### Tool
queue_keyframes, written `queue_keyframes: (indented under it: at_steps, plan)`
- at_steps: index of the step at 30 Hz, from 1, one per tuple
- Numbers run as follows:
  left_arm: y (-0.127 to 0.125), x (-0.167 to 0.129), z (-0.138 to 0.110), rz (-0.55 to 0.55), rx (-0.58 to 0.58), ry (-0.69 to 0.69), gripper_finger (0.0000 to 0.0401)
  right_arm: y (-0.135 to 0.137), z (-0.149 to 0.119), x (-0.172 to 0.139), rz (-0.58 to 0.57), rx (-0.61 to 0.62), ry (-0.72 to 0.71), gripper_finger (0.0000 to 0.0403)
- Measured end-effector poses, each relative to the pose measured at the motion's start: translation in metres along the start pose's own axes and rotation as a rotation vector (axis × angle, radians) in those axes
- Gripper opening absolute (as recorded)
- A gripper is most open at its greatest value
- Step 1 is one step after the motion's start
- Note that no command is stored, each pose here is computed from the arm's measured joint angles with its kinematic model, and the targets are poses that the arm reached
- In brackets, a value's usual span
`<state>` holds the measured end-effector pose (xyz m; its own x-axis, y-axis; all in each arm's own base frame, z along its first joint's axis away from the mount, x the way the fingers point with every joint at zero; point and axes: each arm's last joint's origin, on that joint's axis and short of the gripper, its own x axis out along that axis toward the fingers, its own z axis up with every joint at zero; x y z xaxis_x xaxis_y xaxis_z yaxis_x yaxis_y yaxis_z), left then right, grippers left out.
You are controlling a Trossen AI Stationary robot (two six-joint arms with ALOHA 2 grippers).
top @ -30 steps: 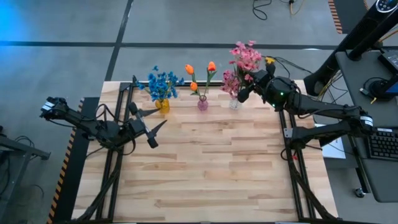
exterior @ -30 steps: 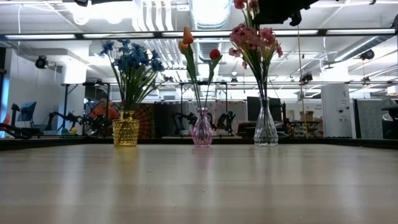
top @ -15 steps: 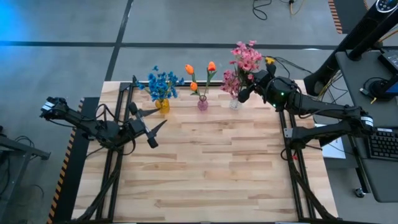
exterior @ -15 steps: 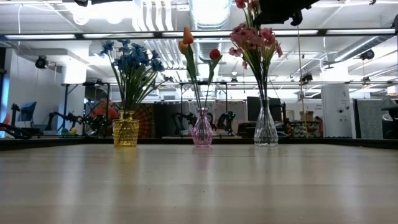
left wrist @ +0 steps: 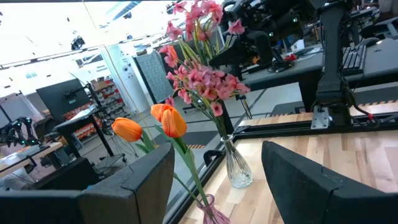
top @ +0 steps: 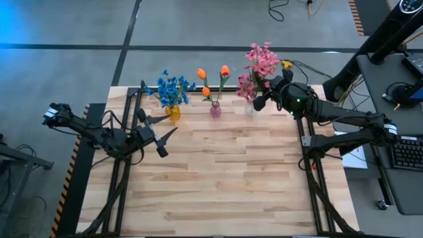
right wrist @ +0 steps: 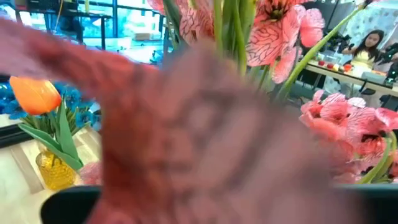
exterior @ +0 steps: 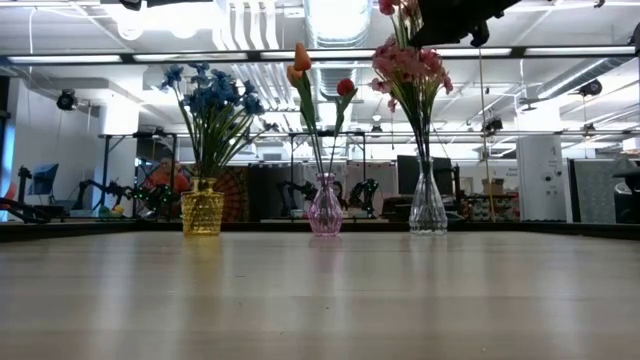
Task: Sort flowers into vase by color
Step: Adjust the pink flowers
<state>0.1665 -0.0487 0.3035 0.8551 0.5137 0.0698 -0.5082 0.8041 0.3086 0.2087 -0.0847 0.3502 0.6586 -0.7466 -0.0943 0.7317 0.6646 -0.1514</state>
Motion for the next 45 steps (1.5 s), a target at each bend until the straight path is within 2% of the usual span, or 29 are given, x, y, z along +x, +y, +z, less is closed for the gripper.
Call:
queue_keyframes:
  at_steps: [21, 35, 41, 45]
  plan:
    - [0.000, 0.000, 0.000, 0.000, 0.000, 0.000, 0.0224, -0.001, 0.002, -0.002, 0.001, 0.037, -0.003, 0.0018]
    - [0.000, 0.000, 0.000, 0.000, 0.000, 0.000, 0.0224, -0.009, 0.004, -0.015, 0.001, 0.085, 0.012, 0.0137]
    - [0.000, 0.000, 0.000, 0.000, 0.000, 0.000, 0.0224, -0.017, 0.003, -0.031, 0.007, 0.134, 0.049, 0.0156]
    - [0.000, 0.000, 0.000, -0.010, -0.006, -0.006, 0.0224, -0.015, -0.004, -0.037, 0.039, 0.112, 0.125, 0.0155]
